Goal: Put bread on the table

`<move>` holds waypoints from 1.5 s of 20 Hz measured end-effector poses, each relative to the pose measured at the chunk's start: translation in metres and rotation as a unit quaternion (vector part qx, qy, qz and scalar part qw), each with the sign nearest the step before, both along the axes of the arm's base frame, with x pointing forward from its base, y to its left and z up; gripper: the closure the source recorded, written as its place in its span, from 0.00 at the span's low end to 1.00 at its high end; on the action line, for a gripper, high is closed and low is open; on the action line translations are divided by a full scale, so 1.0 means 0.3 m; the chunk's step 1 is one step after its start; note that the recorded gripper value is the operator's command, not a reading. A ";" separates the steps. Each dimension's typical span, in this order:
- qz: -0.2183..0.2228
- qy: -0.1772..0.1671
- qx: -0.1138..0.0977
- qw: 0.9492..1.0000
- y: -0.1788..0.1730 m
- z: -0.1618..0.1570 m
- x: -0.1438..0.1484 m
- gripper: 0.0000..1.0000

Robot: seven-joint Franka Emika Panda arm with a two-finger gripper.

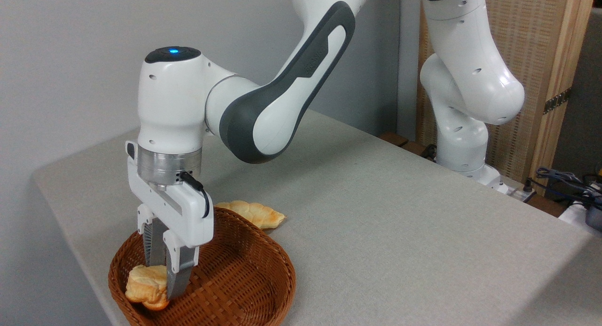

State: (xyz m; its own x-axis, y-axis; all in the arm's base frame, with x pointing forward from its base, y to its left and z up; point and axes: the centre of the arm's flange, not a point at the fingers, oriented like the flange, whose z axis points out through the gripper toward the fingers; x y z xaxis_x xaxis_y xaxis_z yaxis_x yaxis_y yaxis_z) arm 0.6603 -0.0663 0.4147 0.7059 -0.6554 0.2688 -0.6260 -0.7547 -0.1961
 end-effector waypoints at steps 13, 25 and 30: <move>-0.007 0.025 -0.011 1.000 -0.007 0.212 -0.090 0.60; -0.014 0.175 -0.022 0.984 0.048 0.346 -0.400 0.52; -0.010 0.213 -0.029 0.976 0.094 0.271 -0.535 0.26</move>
